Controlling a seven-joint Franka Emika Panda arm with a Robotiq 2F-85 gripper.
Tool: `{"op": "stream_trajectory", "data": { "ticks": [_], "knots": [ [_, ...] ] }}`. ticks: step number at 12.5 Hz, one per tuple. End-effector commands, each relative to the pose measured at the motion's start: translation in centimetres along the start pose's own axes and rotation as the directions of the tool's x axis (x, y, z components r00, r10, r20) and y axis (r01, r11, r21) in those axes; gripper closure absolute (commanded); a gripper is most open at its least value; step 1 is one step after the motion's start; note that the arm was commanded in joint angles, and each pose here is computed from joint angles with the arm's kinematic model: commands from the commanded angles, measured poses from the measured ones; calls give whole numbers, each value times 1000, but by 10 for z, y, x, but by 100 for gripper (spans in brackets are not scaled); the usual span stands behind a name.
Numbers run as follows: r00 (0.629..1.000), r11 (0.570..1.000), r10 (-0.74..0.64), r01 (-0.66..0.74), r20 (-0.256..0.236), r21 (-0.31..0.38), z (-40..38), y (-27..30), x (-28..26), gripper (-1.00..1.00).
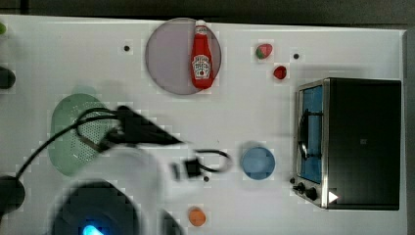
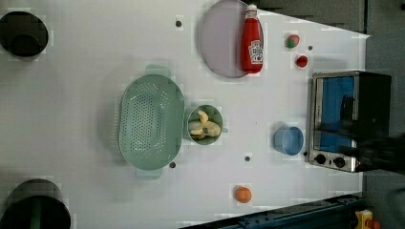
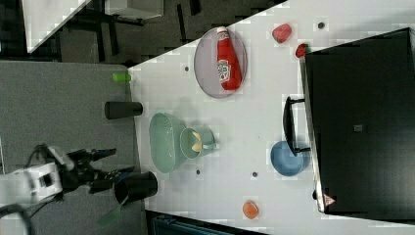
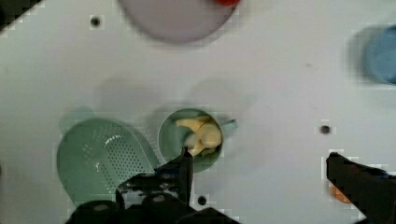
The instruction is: Pick Banana and place it in mug.
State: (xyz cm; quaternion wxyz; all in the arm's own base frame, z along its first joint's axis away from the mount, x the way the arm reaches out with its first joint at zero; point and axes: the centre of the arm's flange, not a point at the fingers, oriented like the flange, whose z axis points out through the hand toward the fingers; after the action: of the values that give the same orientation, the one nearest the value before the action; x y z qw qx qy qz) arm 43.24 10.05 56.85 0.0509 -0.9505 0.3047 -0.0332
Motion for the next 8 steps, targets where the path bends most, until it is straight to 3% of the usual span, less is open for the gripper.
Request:
{"op": "stream_trajectory", "data": {
  "ticks": [1, 2, 4, 8],
  "knots": [
    [985, 986, 168, -167, 34, -28, -29, 53, 52, -100],
    [986, 986, 165, -165, -3, -30, -41, 65, 65, -100],
    [989, 986, 129, -136, -77, -99, -55, 91, 84, -100],
    [973, 965, 229, -229, -19, -127, -47, 92, 78, -100]
  ]
}}
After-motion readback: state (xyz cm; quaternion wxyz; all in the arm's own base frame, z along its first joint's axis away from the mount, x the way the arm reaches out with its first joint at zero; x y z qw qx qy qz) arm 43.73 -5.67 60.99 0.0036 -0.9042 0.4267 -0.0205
